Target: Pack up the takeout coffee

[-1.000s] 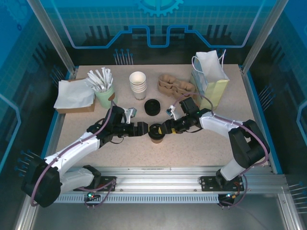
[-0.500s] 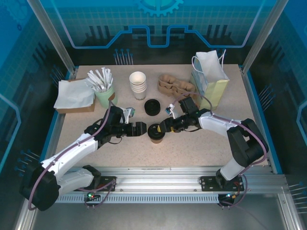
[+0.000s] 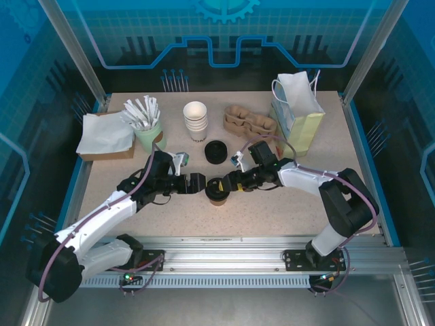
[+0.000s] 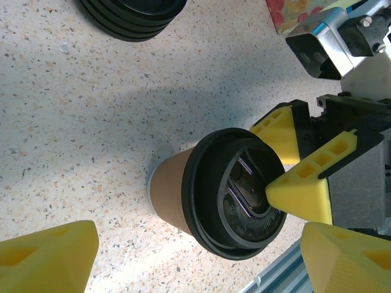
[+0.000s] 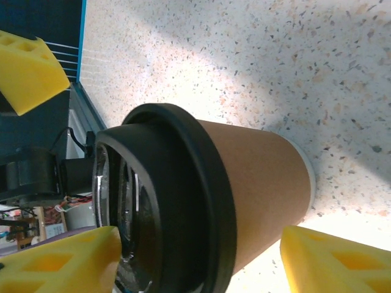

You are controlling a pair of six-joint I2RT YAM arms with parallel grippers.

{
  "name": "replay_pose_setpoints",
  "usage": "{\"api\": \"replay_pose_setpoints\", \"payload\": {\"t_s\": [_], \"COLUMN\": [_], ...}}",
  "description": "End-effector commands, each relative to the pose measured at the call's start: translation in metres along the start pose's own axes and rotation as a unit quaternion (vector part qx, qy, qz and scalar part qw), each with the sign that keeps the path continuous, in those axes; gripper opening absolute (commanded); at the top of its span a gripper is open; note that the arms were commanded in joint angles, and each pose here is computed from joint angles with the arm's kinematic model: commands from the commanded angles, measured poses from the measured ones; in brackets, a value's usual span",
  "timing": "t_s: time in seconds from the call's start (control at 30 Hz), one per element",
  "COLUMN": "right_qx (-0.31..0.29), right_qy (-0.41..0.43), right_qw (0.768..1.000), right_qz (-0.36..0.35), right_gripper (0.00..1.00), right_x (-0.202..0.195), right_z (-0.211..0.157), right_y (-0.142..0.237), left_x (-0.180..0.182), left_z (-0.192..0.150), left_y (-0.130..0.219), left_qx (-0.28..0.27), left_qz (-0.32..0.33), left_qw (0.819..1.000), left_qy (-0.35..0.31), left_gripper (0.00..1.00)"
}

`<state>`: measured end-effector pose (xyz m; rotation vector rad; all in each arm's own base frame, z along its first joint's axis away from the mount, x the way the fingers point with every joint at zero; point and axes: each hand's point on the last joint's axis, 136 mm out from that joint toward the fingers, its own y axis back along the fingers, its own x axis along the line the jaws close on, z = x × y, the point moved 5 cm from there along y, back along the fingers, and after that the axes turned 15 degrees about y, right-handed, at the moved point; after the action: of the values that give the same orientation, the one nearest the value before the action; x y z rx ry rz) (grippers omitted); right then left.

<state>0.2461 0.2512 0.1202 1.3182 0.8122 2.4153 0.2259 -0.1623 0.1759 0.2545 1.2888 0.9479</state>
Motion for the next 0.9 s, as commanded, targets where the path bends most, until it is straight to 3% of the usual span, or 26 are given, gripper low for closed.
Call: {"api": "replay_pose_setpoints", "payload": {"t_s": [0.0,0.47,0.87], "right_qx": [0.006,-0.001,-0.003], "right_qy": [0.0,-0.002,-0.007], "right_qw": [1.0,1.0,1.0], "right_qz": [-0.007,0.004,-0.001], "right_gripper": [0.76,0.78,0.86], "right_x": [0.004,0.008,0.01], "right_z": [-0.008,-0.009,-0.018], "right_y": [0.003,0.005,0.016], "left_x": [-0.007,-0.007,-0.004], "left_z": [0.008,0.009,0.008], "left_y": [0.008,0.007,0.005], "left_qx": [-0.016,-0.016,-0.012], "left_qz": [-0.006,-0.002,0.0], "left_qw": [1.0,1.0,1.0], "left_qy": [-0.014,-0.015,-0.012], "left_gripper": [0.87,0.87,0.87]}}
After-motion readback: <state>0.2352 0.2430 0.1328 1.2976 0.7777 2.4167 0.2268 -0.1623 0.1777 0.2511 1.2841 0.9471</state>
